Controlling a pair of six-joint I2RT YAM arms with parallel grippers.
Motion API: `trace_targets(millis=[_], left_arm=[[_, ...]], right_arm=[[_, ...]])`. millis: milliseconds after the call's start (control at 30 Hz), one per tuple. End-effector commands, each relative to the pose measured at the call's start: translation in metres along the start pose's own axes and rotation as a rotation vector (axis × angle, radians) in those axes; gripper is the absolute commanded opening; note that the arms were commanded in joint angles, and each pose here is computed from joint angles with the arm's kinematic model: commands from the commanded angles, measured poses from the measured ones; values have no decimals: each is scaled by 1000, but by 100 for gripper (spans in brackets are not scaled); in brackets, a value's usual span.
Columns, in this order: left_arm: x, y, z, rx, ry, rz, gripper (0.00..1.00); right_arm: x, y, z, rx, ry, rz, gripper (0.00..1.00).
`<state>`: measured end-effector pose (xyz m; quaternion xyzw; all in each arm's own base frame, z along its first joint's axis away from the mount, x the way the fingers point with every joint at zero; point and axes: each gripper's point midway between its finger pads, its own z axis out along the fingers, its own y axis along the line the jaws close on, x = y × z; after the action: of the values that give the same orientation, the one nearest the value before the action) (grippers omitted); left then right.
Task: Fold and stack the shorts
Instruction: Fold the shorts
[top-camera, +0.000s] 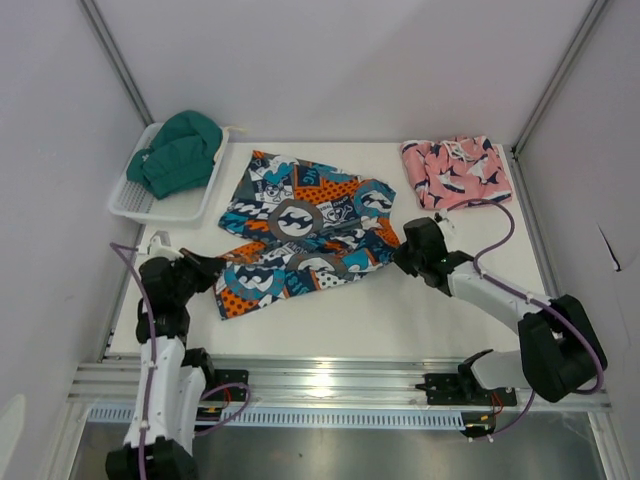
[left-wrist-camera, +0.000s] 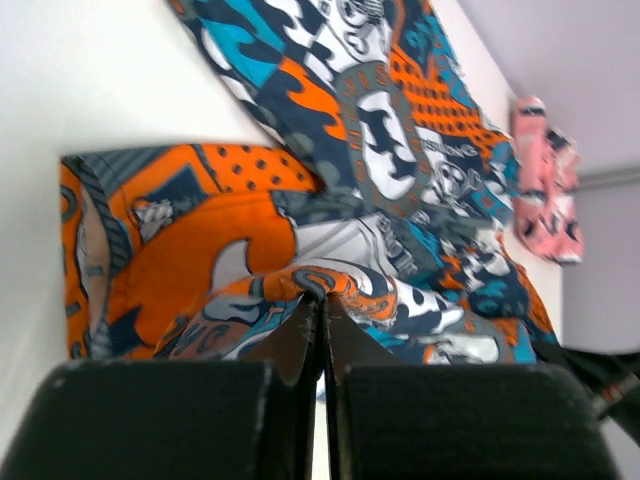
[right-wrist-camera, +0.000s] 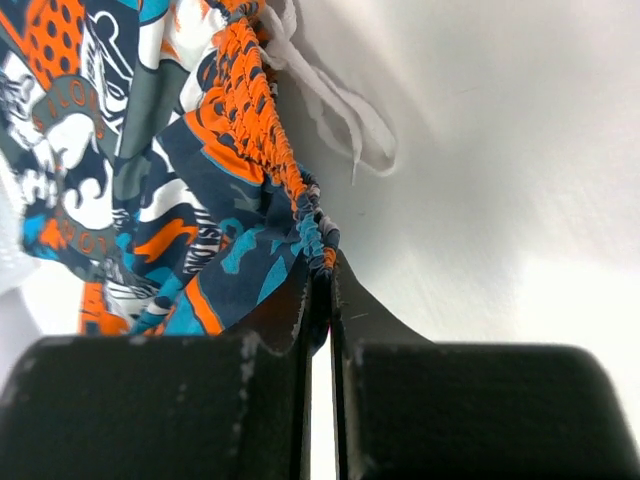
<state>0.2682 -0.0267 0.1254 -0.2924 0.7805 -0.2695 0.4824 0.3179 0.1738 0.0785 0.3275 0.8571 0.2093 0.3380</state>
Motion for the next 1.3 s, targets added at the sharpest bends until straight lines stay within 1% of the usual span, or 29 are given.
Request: trace_targets(millis=[0,33,67,133,167,200,267,300,367,400,467,567,600,633,667,733,800,833,867,900,1000,1033,1133,1167,1200,1267], left_arm=[[10,-32,-35,70,96,-39,0],[7,-47,-48,120,82,-23,0],[15,-47,-57,109,112,-41,0],[18,-57,-73,132,123,-41,0],[28,-57,-83,137,153,-53,0],[34,-57,-88,134,172,-61,0],[48,-55,-101,126,223,-66,0],[55,-52,-104,115,255,-42,0],[69,-42,-103,78,317,-51,0],[77,-41,-103,89,349,-52,0],[84,-42,-103,112,375,-63,0],[83,-47,-104,137,376,-65,0],[79,-53,-107,152,370,-50,0],[77,-55,-109,152,371,-45,0],[76,-55,-110,149,370,-39,0],[66,-69,-114,187,342,-23,0],[61,-81,-116,228,343,-61,0],[52,-91,-113,270,310,-60,0],[47,-98,-113,285,298,-105,0],[34,-110,-111,334,249,-93,0],[13,-129,-110,375,204,-130,0],[-3,-143,-110,395,170,-118,0],[-33,-166,-109,432,113,-101,0],[-39,-168,-99,416,125,-119,0],[-52,-179,-99,445,91,-100,0],[-70,-189,-89,450,69,-105,0]], right_arm=[[-13,-35,-21,148,25,-142,0],[-16,-37,-23,142,39,-181,0],[-14,-42,-26,152,78,-185,0],[-24,-48,-26,169,89,-181,0],[-25,-54,-27,176,113,-201,0],[-33,-61,-27,195,109,-186,0],[-33,-72,-29,209,130,-210,0],[-33,-75,-30,212,137,-210,0],[-31,-84,-31,220,154,-215,0],[-29,-87,-31,219,168,-223,0],[-28,-90,-34,218,174,-220,0],[-22,-87,-41,177,189,-214,0],[-24,-82,-48,145,173,-203,0],[-18,-79,-52,115,193,-198,0],[-15,-82,-57,107,193,-196,0],[-13,-89,-63,126,192,-189,0],[-14,-90,-66,123,179,-184,0],[-14,-90,-68,126,182,-180,0],[-18,-83,-70,110,178,-178,0],[-19,-80,-72,108,181,-170,0],[-28,-61,-77,66,170,-159,0],[-29,-58,-77,65,171,-151,0],[-39,-46,-77,64,156,-126,0],[-41,-44,-77,69,152,-104,0],[-44,-40,-75,67,148,-95,0],[-50,-29,-71,59,149,-69,0]])
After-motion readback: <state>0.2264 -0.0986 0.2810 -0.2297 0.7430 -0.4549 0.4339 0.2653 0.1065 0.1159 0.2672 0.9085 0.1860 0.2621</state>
